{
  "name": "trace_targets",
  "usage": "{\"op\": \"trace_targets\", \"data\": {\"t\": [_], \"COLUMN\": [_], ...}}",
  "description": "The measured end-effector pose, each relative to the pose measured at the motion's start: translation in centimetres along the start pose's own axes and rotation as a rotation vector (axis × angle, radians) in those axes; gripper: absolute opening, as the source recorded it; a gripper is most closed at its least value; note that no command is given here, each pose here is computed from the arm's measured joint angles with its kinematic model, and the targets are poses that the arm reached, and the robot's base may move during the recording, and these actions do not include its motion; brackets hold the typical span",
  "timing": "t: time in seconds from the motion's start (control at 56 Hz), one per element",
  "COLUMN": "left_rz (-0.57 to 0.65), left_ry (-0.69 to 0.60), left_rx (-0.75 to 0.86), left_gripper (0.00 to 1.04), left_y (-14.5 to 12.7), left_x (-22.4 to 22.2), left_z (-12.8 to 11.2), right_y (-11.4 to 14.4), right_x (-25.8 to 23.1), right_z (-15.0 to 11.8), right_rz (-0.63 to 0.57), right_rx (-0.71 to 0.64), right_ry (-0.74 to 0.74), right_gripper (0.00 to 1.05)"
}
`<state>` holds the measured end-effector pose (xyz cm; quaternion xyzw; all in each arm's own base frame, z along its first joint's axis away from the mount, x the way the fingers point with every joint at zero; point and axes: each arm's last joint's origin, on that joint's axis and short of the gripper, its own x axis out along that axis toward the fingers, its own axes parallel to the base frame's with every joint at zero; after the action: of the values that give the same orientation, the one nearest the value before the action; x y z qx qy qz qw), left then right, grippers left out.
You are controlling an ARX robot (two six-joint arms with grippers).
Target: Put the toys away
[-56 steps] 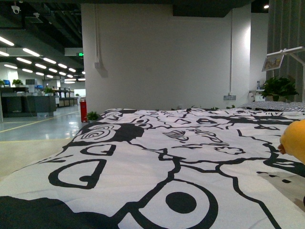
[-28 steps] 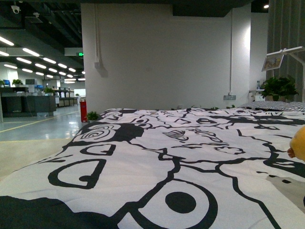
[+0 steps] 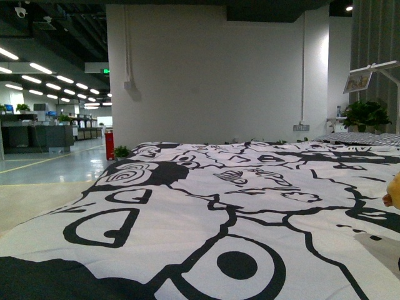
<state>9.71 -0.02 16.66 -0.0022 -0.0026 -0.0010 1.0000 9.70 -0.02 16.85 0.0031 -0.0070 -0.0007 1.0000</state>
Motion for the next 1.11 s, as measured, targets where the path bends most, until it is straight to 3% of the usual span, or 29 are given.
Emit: {"op": "trace_targets", "data": {"t": [1.108], "left_rz": [0.0], "left_ry": [0.0], "left_rx": [0.0], "left_gripper": [0.98], "left_y": [0.0], "left_x": [0.0], "left_z": [0.0], "right_y": [0.0], "right_x": [0.0], "right_z": [-0.03], "right_rz": [0.0], "right_rx": [0.0], "right_ry": [0.003], "right_gripper": [0.07]}}
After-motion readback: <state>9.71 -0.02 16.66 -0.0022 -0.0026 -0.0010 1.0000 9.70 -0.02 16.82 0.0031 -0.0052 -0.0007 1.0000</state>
